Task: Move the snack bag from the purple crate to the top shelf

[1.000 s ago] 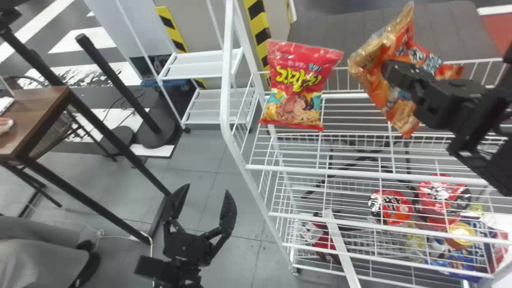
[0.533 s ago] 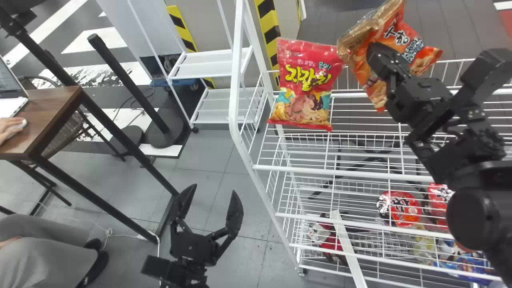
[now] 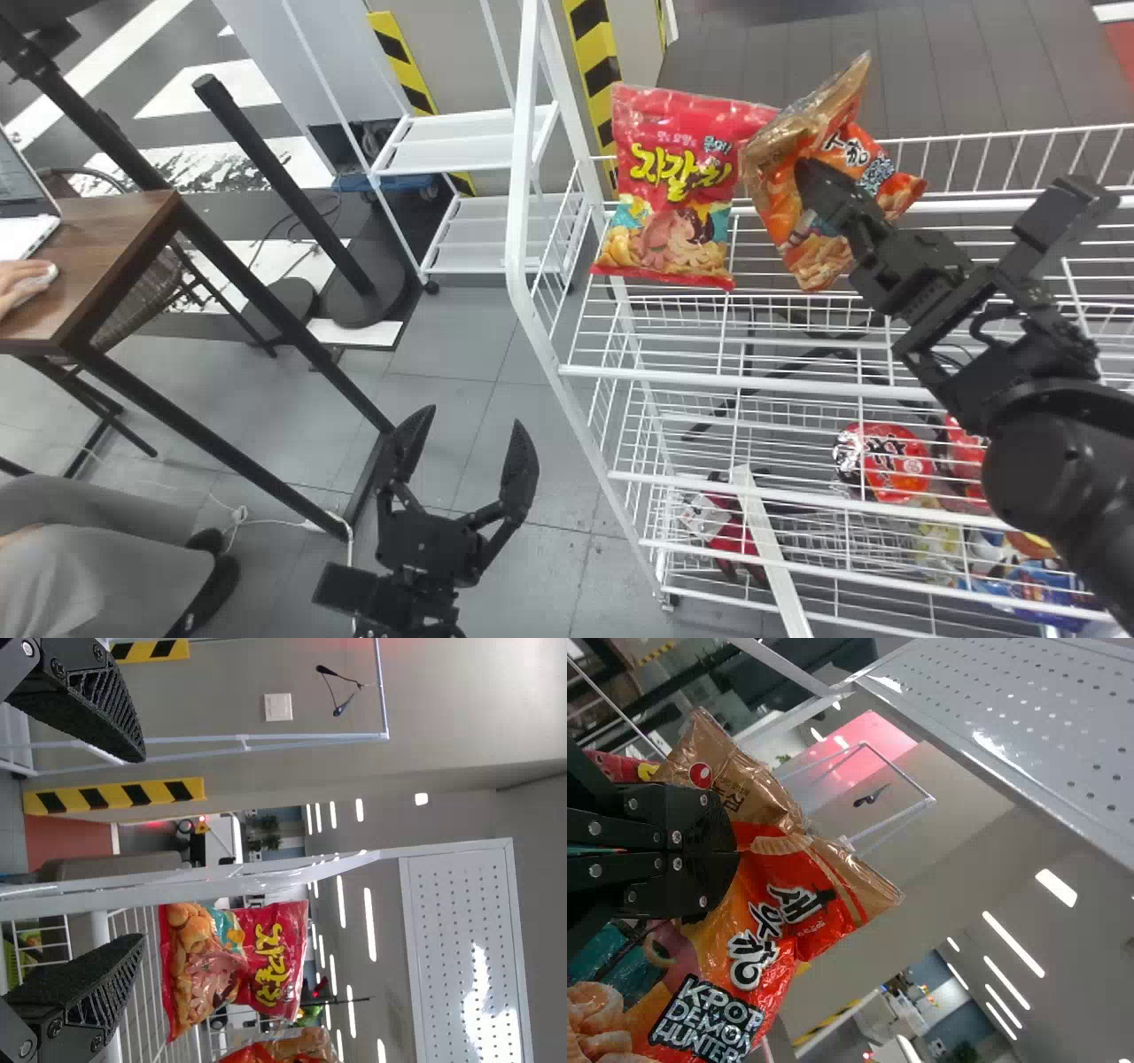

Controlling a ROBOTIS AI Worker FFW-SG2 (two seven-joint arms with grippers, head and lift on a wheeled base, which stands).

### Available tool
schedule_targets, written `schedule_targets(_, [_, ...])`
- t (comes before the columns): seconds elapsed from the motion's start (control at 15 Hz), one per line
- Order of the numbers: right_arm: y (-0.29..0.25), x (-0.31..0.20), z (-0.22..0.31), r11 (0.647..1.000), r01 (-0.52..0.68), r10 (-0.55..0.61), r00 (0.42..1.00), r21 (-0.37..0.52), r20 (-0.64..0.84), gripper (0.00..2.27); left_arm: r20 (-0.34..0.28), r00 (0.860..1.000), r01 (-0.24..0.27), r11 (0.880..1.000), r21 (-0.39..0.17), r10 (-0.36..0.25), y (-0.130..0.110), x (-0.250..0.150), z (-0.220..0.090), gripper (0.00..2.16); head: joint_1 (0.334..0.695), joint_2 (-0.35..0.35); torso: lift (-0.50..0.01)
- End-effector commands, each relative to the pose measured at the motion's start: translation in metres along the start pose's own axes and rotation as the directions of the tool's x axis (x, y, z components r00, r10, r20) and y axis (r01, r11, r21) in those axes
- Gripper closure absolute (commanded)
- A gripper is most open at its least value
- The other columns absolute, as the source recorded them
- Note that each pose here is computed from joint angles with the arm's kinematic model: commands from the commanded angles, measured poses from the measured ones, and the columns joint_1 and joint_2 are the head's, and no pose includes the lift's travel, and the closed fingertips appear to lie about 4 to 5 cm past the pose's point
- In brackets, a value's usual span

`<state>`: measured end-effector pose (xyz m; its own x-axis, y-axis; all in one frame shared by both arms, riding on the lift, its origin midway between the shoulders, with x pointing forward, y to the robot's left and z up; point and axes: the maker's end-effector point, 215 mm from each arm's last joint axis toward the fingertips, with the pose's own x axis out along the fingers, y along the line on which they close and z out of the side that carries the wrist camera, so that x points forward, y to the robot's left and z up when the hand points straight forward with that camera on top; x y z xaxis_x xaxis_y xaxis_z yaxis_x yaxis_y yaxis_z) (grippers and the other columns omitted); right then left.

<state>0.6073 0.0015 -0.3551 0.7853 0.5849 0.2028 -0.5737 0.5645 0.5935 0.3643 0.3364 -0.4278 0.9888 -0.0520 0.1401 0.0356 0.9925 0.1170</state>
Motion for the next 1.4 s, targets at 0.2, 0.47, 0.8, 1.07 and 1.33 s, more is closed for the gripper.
schedule_targets(0.2, [-0.003, -0.003, -0.005, 0.999, -0.008, 0.009, 1.000, 0.048, -0.006, 0.94, -0.006, 1.000, 0.001, 1.000, -0.001, -0.001, -0.001, 0.000, -0.003, 0.10, 0.695, 0.350, 0.009])
schedule_targets(0.47, [-0.009, -0.010, -0.003, 0.997, 0.007, -0.008, 1.000, 0.072, 0.000, 0.02, -0.006, 1.000, 0.001, 1.000, -0.001, -0.001, -0.001, 0.000, -0.003, 0.10, 0.695, 0.350, 0.009])
schedule_targets(0.8, [0.014, -0.015, -0.009, 0.989, -0.031, 0.035, 0.999, 0.146, -0.025, 0.04, -0.004, 1.000, 0.001, 1.000, -0.001, -0.001, -0.001, -0.001, -0.003, 0.10, 0.695, 0.350, 0.009])
schedule_targets(1.07, [0.058, -0.015, -0.001, 0.982, -0.091, 0.100, 0.994, 0.168, -0.047, 0.06, 0.004, 1.000, 0.001, 1.000, 0.000, -0.001, -0.001, 0.000, 0.000, 0.10, 0.695, 0.350, 0.009])
schedule_targets(1.33, [0.076, -0.018, 0.029, 0.989, -0.077, 0.081, 0.996, 0.128, -0.026, 0.07, 0.003, 1.000, 0.005, 1.000, -0.001, -0.005, -0.003, 0.000, -0.001, 0.10, 0.695, 0.350, 0.009])
